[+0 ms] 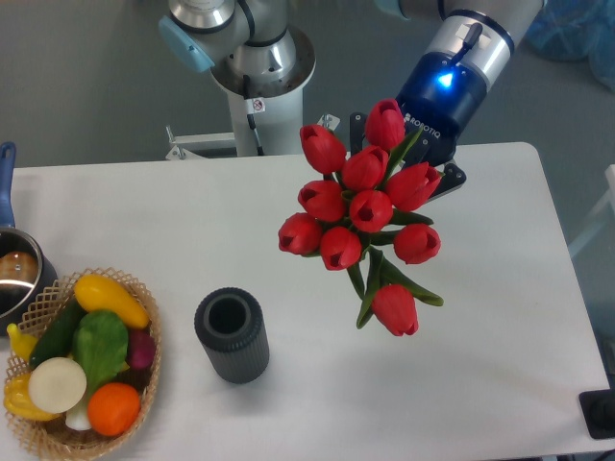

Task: Insert the flowers into the vase
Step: 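Carry the red tulip bunch over the grey vase with the gripper, then lower the tulip stems into the vase opening with the gripper, then push the tulip bunch further down into the vase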

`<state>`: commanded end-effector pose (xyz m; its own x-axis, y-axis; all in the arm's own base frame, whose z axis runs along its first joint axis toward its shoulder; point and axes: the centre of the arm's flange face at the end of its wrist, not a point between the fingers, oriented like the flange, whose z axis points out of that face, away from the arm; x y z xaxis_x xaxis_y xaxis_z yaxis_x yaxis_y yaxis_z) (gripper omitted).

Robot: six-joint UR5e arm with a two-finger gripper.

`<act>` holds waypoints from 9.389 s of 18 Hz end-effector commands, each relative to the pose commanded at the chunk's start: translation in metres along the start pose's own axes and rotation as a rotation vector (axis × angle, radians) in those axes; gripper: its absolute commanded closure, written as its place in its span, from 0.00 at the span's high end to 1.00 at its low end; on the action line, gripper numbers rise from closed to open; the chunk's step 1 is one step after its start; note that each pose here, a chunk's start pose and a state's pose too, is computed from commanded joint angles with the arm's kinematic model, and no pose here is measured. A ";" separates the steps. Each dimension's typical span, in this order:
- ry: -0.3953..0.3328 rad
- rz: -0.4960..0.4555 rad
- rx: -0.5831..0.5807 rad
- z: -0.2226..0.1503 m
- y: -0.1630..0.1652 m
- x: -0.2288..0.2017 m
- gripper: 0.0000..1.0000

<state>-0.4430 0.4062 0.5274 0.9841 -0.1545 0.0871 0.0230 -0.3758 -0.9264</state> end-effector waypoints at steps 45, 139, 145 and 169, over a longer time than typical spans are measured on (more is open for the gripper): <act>0.351 0.124 0.443 0.109 0.081 0.047 0.23; 0.376 0.077 0.391 0.193 0.224 0.032 0.25; 0.380 0.091 0.395 0.199 0.233 0.038 0.26; 0.370 0.102 0.338 0.198 0.240 0.033 0.26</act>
<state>-0.3702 0.4914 0.2354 0.8577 -0.5109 0.0567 0.0456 -0.0343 -0.9984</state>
